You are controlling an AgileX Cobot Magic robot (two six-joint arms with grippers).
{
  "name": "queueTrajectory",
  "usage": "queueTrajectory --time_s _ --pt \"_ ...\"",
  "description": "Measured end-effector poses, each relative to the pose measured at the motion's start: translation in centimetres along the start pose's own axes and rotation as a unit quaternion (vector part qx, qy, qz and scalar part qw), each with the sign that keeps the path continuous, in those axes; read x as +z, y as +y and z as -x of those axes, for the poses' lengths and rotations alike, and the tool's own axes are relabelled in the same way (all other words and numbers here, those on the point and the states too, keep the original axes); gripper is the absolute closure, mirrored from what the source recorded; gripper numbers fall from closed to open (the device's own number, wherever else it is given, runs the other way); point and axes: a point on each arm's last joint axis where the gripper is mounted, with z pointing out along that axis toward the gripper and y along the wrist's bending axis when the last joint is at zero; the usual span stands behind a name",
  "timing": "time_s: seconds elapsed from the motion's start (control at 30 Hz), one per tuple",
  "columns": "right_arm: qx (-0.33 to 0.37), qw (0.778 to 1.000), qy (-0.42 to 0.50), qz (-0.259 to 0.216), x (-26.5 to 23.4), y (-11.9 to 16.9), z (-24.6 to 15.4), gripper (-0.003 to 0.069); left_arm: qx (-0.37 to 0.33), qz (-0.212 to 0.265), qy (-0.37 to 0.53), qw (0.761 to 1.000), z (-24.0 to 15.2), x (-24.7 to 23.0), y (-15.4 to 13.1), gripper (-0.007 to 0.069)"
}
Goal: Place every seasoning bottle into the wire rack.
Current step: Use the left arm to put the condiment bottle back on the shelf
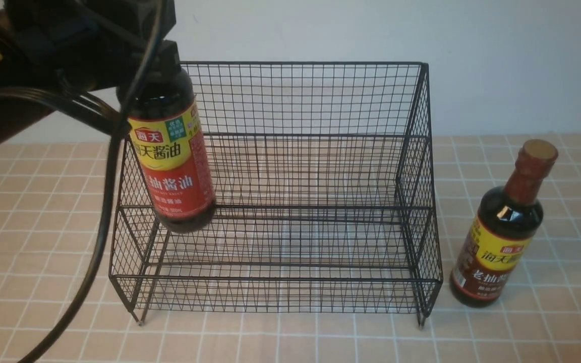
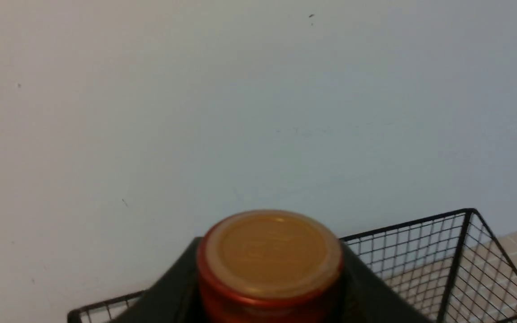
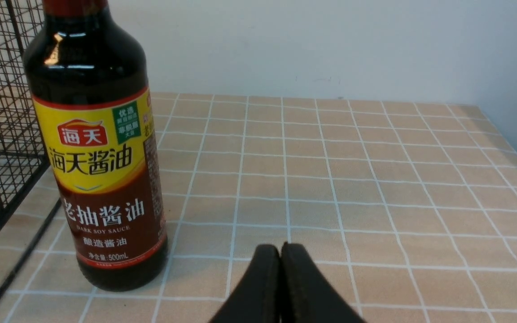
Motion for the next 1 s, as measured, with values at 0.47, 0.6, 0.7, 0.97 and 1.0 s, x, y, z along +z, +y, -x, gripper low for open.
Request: queueTrajectory --time_s 0.47,0.6,0.7,0.97,1.0 --pt "0.000 1.000 0.000 0.000 0.0 0.0 0.0 0.0673 0.018 0.026 -0.043 0.999 0.1 1.0 0.4 0.0355" --pt "0.000 1.000 0.000 0.000 0.0 0.0 0.0 0.0673 0.025 0.039 -0.042 0.998 -1.2 2.7 0.6 0.0355" --pt "0.000 1.000 0.000 0.000 0.0 0.0 0.0 0.0673 0.028 0.047 -0.047 0.997 -1.6 3.5 0.7 0.0355" --pt "0.000 1.000 0.000 0.000 0.0 0.0 0.0 0.0673 0.028 0.043 -0.023 0.998 -2.8 4.4 0.6 0.0355" --pt "0.000 1.000 0.000 0.000 0.0 0.0 0.0 0.0673 0.029 0.043 -0.023 0.998 -2.8 4.4 0.6 0.0355"
